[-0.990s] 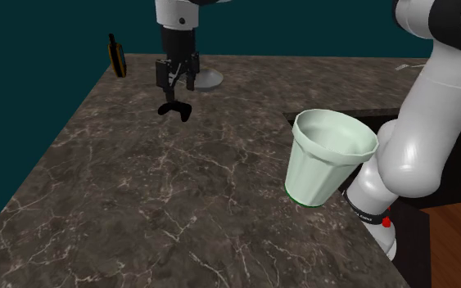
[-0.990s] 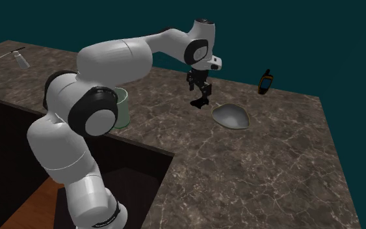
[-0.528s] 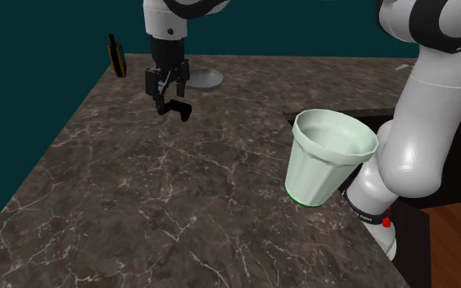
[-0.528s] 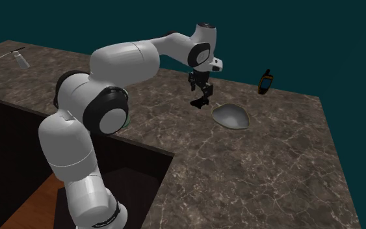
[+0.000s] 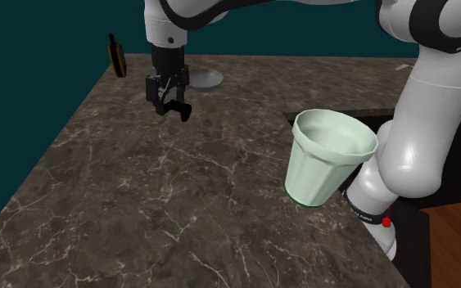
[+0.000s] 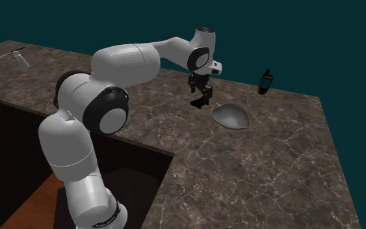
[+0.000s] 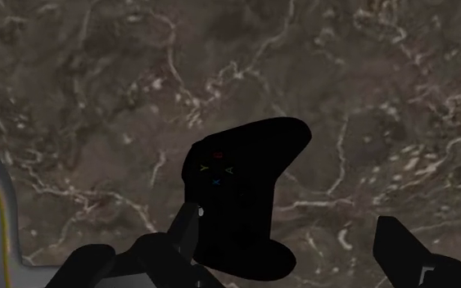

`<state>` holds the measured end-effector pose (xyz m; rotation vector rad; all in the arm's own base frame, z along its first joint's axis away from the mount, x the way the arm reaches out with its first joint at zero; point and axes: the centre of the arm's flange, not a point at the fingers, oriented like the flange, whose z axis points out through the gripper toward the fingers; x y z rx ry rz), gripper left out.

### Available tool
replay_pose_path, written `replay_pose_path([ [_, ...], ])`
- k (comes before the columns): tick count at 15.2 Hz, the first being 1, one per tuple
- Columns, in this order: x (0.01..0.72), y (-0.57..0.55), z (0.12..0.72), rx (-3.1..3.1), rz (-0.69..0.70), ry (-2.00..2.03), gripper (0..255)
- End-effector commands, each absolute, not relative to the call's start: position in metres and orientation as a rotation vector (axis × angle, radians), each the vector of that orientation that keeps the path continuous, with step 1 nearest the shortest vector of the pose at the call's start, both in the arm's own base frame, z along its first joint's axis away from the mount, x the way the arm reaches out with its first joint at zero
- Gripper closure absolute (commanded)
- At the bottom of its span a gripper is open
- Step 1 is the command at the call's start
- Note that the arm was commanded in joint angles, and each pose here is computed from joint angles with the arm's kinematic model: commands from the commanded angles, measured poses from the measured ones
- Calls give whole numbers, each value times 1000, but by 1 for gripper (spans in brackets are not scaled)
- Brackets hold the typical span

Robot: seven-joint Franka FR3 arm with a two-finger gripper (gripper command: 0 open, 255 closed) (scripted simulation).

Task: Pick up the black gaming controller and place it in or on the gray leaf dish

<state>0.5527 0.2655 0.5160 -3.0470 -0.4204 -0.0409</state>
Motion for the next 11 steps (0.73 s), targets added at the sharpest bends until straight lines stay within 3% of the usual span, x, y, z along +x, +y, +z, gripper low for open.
replay_pose_path([
  [1,553,266,512,-3048,-29,-420,0],
  [2,553,266,512,-3048,-29,-420,0],
  [3,553,266,512,-3048,-29,-420,255],
  [11,549,267,512,-3048,-29,-421,255],
])
